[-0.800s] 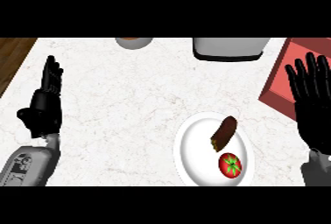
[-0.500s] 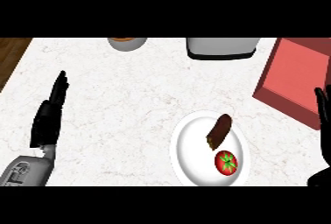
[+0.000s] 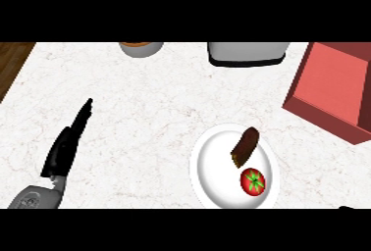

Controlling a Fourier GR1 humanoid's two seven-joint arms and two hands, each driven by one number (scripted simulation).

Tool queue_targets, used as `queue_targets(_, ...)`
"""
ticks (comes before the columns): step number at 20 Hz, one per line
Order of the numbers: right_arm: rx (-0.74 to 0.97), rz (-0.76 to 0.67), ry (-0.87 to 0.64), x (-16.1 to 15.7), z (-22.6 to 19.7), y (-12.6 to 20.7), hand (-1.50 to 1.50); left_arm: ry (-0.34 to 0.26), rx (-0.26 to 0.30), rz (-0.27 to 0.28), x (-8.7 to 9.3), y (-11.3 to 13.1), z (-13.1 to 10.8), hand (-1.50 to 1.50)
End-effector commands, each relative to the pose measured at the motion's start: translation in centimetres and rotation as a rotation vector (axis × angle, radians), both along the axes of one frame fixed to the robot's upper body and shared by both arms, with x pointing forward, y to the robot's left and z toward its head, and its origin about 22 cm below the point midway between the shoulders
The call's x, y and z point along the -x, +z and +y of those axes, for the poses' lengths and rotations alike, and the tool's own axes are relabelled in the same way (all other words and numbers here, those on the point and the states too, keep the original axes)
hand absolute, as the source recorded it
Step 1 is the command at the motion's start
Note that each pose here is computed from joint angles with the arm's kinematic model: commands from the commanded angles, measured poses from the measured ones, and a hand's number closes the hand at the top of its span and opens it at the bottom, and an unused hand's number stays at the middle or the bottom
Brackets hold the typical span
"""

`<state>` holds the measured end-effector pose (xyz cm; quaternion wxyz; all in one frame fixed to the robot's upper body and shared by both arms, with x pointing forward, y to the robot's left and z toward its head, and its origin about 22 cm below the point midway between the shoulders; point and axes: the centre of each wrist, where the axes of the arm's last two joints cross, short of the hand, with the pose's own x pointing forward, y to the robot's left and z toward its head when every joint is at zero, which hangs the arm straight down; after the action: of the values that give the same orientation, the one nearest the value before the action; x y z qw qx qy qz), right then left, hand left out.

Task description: Pick the tomato from the plate and place it in the cardboard box

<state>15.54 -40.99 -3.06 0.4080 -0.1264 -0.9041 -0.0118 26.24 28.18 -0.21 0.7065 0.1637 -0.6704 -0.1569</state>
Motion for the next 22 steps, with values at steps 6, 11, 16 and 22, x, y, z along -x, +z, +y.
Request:
queue_targets(6,0.507,0.058,0.066,8.0,-2.0,-1.2,-1.50,-0.042,-0.015,0.030,-0.6,0.2,1.1,0.00)
queue_targets(11,0.598,0.138,0.090,9.6,0.7,1.2,-1.50,-0.046,-0.021,0.049,-0.3,-1.3,0.2,0.00)
queue_targets(16,0.718,0.256,0.060,11.6,2.0,2.3,-1.50,-0.054,-0.012,0.029,-0.6,-0.2,2.0,0.00)
queue_targets(22,0.764,0.360,-0.050,11.9,6.3,3.3,-1.50,-0.060,-0.013,0.040,0.1,-0.4,0.0,0.00)
